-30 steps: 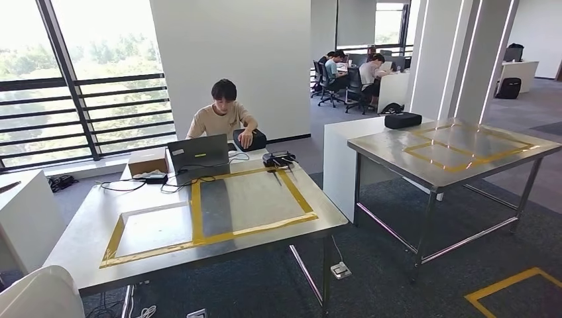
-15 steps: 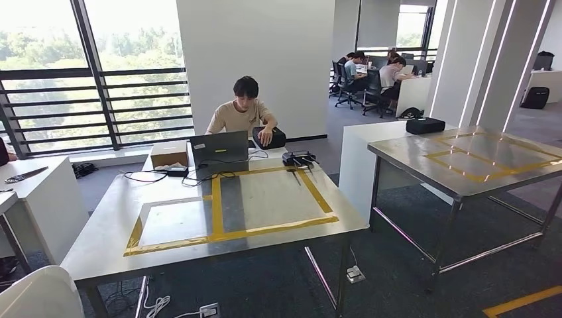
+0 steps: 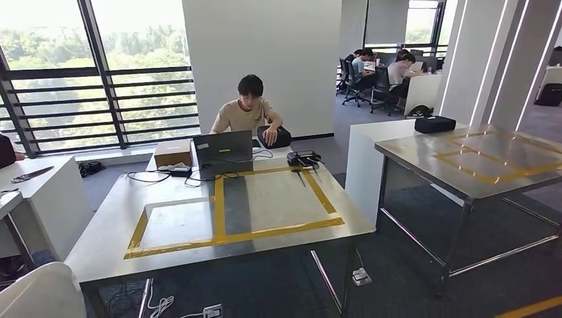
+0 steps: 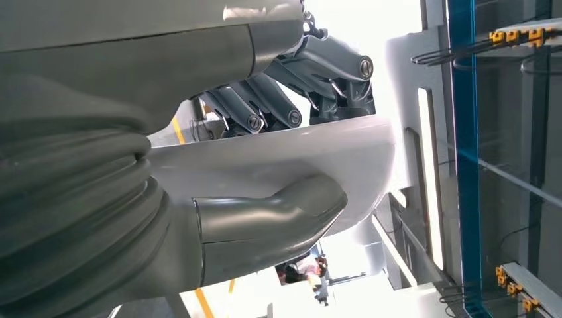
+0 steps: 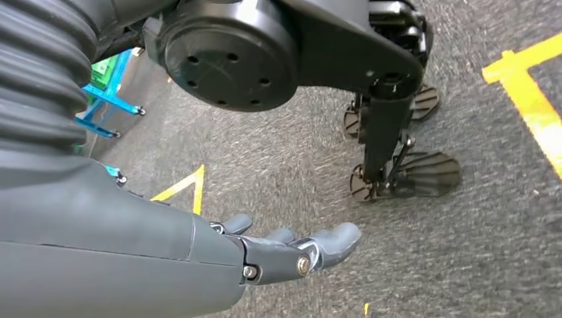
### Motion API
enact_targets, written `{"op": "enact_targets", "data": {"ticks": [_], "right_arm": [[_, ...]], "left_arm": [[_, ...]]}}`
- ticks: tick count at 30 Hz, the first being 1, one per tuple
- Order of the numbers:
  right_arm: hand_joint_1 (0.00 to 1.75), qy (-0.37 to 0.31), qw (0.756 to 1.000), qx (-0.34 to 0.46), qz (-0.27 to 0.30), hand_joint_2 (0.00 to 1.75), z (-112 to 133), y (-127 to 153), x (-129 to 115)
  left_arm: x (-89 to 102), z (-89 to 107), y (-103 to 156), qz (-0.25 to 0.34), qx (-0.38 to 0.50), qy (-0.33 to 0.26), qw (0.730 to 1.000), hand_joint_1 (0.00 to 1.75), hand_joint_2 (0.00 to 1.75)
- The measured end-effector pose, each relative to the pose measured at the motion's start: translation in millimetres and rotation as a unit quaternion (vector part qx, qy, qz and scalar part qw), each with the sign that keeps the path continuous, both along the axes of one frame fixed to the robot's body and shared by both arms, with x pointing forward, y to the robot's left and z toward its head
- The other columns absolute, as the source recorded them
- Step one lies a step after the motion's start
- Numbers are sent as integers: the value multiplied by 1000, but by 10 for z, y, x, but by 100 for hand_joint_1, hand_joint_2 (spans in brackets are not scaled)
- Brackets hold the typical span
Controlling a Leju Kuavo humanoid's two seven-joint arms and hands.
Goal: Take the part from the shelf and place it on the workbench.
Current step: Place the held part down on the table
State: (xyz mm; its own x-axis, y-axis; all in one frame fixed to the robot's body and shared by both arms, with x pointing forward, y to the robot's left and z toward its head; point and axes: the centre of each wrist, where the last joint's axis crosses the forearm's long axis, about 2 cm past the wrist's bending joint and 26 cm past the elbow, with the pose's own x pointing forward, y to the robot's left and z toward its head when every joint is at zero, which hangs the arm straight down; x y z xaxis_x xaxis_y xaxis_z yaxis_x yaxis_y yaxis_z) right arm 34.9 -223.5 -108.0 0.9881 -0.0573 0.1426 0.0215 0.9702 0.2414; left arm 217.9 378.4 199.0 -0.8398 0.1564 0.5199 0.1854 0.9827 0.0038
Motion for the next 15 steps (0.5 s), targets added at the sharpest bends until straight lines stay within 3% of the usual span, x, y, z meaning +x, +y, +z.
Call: {"op": "enact_targets", "data": {"ticks": [15], "right_arm": [[0, 7, 1000, 2, 1, 175, 6, 43, 6]], "left_arm": [[18, 33, 40, -6, 16, 0, 1000, 175, 175]]}}
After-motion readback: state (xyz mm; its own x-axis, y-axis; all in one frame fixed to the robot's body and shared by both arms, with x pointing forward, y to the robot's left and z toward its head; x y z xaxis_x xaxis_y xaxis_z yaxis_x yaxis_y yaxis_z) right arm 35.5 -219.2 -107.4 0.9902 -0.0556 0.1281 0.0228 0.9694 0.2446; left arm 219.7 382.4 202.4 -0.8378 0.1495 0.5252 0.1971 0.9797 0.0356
